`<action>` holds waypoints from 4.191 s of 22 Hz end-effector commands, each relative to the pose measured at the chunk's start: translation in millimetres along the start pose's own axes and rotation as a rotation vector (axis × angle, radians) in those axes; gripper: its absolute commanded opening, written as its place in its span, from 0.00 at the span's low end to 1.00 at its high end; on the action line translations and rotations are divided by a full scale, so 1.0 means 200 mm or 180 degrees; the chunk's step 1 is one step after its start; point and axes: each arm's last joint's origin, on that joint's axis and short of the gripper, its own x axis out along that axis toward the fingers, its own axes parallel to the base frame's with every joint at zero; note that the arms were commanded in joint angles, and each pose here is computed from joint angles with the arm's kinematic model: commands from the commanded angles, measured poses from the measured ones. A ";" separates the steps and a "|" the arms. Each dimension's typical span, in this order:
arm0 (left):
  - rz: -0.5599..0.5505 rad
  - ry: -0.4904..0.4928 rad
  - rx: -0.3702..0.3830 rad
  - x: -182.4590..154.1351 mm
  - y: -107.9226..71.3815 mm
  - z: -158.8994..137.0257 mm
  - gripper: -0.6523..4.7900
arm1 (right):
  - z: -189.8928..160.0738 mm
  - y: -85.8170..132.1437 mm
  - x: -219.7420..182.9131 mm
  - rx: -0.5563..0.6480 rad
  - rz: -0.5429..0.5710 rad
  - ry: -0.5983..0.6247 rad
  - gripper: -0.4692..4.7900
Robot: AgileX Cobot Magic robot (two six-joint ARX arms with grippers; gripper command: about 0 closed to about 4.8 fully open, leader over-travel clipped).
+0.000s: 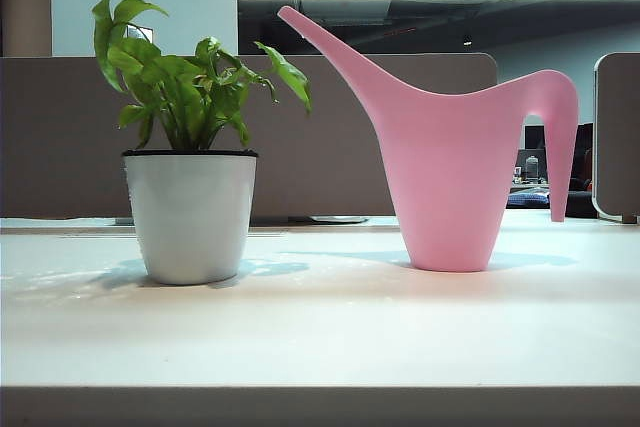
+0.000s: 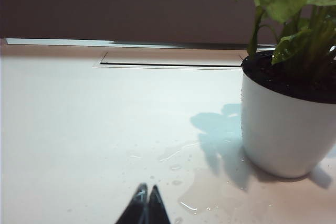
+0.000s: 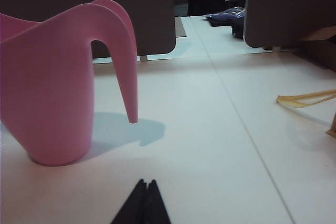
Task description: Pick up the watering can from the table, water the potted plant, and put the can back.
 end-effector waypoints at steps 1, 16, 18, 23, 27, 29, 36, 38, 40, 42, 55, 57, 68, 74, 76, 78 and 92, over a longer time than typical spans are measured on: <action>-0.0014 -0.0028 0.0005 0.00 0.00 0.01 0.12 | 0.01 0.01 0.00 -0.0017 0.0194 -0.0087 0.09; -0.0175 -0.0415 0.0032 -0.16 -0.01 0.61 0.11 | 0.52 0.04 -0.15 0.0254 0.0220 -0.0807 0.08; -0.0374 -0.0411 0.0056 -0.14 -0.02 0.80 0.11 | 0.67 0.04 -0.17 0.0067 0.0107 -0.0829 0.08; -0.1016 -0.0351 0.0061 -0.03 -0.07 1.13 0.11 | 0.90 0.04 -0.11 -0.0015 -0.0258 -0.0488 0.08; -0.1306 0.0248 0.0023 0.06 -0.13 1.21 0.11 | 0.94 0.04 -0.02 -0.0020 -0.0281 -0.0162 0.08; -0.1518 0.0553 0.0096 0.08 -0.17 1.21 0.11 | 0.94 0.04 0.07 -0.0028 -0.0301 0.0164 0.08; -0.1869 0.1054 0.0211 0.14 -0.29 1.15 0.11 | 0.86 0.07 0.33 -0.0065 -0.0156 0.0855 0.08; -0.1877 0.1050 0.0212 0.15 -0.29 1.15 0.11 | 0.80 0.07 0.40 -0.0068 -0.0078 0.1155 0.09; -0.1879 0.1020 0.0210 0.15 -0.29 1.15 0.11 | 0.74 0.08 0.48 -0.0031 0.0099 0.1401 0.09; -0.1881 0.1020 0.0211 0.15 -0.29 1.15 0.11 | 0.71 0.08 0.54 -0.0025 0.0124 0.1443 0.09; -0.1881 0.1022 0.0211 0.15 -0.29 1.15 0.11 | 0.51 0.09 0.86 -0.0001 0.0215 0.1505 0.79; -0.1880 0.1022 0.0211 0.15 -0.29 1.15 0.11 | 0.48 0.09 0.90 -0.0001 0.0212 0.1534 0.79; -0.1832 0.1012 0.0219 0.15 -0.29 1.15 0.11 | 0.25 0.09 1.14 0.0042 0.0454 0.1350 0.79; -0.1822 0.1011 0.0220 0.15 -0.29 1.15 0.11 | 0.22 0.09 1.18 0.0035 0.0478 0.1173 0.79; -0.1823 0.1010 0.0223 0.15 -0.29 1.15 0.11 | 0.21 0.09 1.21 0.0028 0.0487 0.1022 0.79; -0.1823 0.1007 0.0232 0.15 -0.29 1.15 0.11 | 0.21 0.10 1.22 0.0024 0.0493 0.0932 0.79; -0.1830 0.1007 0.0246 0.15 -0.29 1.15 0.11 | 0.15 0.10 1.25 0.0032 0.0555 0.0922 0.36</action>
